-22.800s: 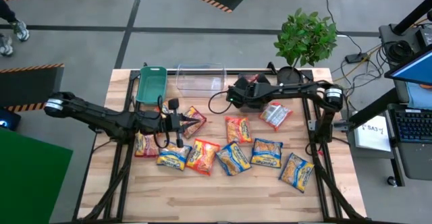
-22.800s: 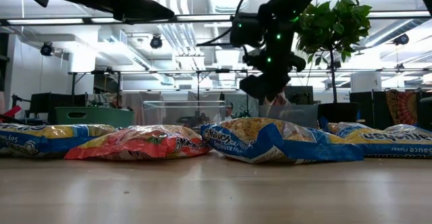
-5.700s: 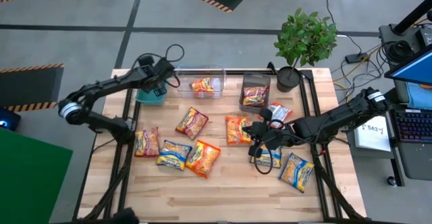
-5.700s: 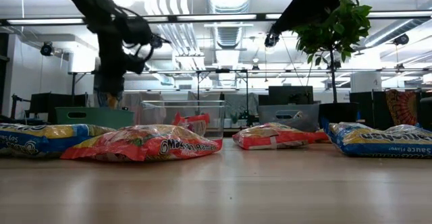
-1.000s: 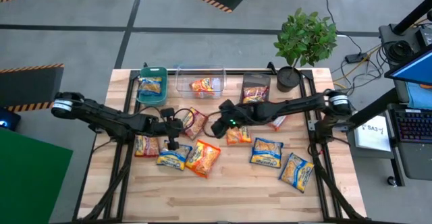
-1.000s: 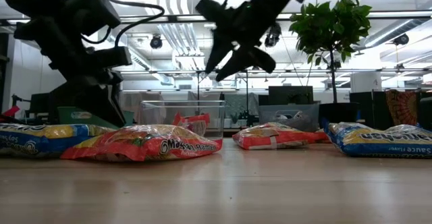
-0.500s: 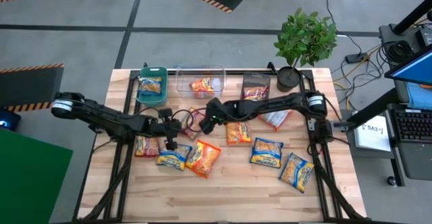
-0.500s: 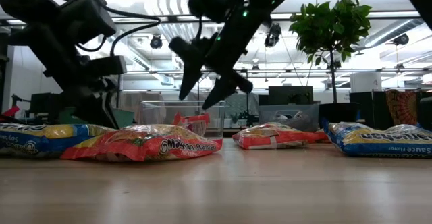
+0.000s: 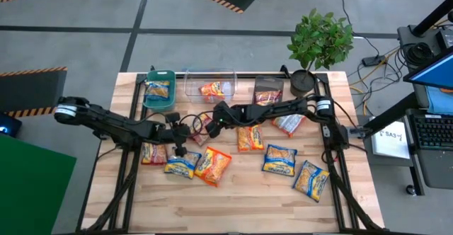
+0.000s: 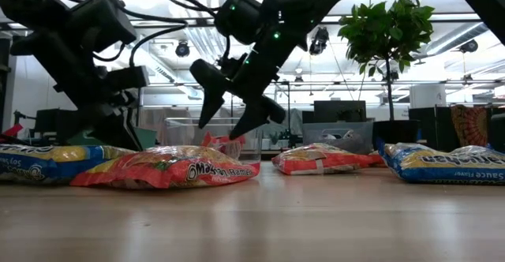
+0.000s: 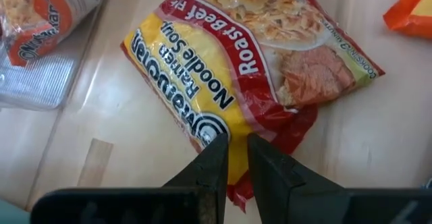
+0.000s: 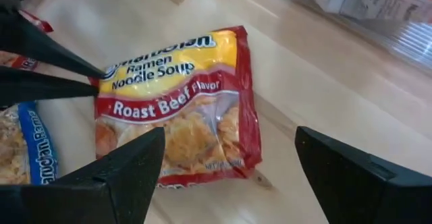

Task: Sort Maruchan noodles
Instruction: Put the red noodle pack into the black bin

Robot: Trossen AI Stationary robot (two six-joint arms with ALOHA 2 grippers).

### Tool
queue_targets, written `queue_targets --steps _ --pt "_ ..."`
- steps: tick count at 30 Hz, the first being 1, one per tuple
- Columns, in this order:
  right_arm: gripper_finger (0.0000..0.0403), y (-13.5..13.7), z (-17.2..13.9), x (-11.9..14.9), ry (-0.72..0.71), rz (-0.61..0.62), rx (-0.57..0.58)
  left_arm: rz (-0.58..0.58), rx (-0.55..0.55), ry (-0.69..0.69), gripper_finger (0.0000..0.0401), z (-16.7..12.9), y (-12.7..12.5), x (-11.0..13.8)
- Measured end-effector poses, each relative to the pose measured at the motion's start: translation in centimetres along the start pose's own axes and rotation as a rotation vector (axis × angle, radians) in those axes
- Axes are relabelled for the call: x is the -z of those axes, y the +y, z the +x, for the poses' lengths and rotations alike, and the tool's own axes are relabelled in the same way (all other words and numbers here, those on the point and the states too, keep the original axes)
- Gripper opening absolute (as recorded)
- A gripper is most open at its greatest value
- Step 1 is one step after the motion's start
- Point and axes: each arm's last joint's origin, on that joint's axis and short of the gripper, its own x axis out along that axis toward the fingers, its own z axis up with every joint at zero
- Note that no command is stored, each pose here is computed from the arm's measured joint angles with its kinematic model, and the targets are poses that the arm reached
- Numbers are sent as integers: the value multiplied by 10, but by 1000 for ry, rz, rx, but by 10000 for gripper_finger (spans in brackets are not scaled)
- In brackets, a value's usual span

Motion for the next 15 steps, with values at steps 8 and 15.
queue_targets --steps 8,15 --pt "318 1 12 7 -1 -10 -4 17 -6 16 40 10 -4 1" --pt "318 1 33 17 18 -7 -60 31 -15 20 40 15 -6 1"
